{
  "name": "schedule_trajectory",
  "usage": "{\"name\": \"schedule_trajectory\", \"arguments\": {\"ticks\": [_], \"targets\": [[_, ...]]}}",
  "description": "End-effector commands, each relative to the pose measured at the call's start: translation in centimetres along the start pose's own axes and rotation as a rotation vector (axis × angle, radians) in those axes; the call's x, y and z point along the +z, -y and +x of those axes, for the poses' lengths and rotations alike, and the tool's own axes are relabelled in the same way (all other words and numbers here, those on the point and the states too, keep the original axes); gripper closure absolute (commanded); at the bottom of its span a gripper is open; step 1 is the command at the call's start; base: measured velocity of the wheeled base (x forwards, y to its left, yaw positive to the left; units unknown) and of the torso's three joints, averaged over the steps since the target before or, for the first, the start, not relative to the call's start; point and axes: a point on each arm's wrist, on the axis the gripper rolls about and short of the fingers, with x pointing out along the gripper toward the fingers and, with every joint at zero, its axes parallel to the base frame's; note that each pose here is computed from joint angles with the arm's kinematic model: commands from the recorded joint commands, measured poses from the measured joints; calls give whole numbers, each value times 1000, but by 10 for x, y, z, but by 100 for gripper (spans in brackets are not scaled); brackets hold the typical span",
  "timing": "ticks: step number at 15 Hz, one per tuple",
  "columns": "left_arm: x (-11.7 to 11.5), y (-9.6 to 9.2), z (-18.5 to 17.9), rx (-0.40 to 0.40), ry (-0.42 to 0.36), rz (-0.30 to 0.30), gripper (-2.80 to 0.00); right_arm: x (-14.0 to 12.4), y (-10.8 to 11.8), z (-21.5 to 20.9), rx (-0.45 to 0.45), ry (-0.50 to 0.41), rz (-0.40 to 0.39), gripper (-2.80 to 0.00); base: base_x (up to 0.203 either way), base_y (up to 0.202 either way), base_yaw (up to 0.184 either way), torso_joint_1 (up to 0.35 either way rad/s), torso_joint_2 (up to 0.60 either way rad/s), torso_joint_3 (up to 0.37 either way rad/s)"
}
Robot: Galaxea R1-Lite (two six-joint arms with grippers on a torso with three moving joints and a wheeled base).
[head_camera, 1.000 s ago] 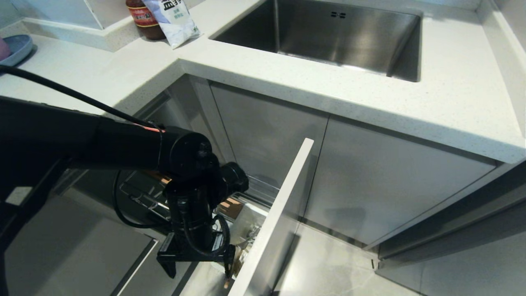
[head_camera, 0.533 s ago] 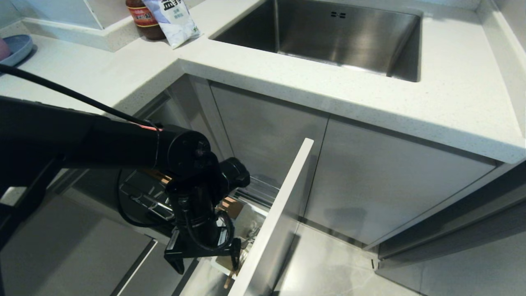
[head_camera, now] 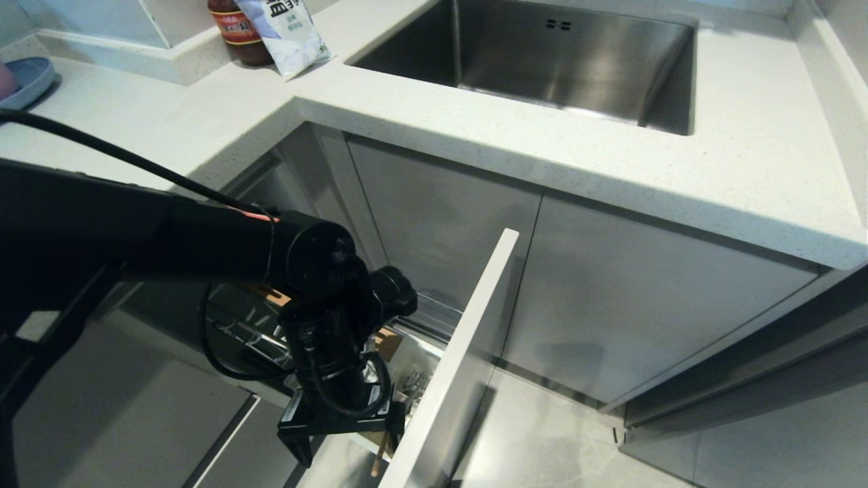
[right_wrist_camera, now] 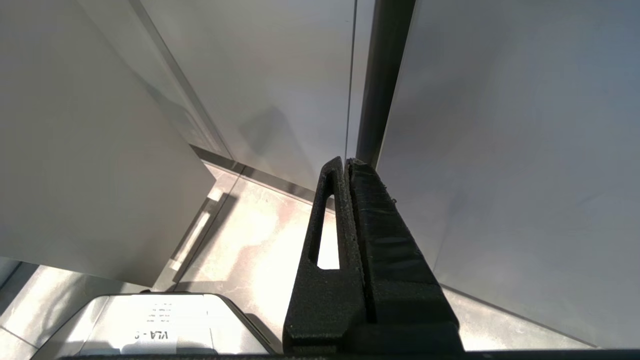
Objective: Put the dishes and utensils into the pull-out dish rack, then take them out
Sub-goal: Take the chopsticks out of the cupboard
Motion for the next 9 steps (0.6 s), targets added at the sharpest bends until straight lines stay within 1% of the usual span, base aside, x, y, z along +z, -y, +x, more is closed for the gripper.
{"name": "schedule_trajectory", "arguments": {"ticks": [1,6,9], "targets": [[0,-1,4,24,-31,7,-280,0,0,0,0,1,1,0,0,0,0,0,0,0],[3,-6,3,56,-8,-5,-280,0,0,0,0,1,1,0,0,0,0,0,0,0],[5,-9,2,62,0,-17,-280,0,0,0,0,1,-1,0,0,0,0,0,0,0]]}}
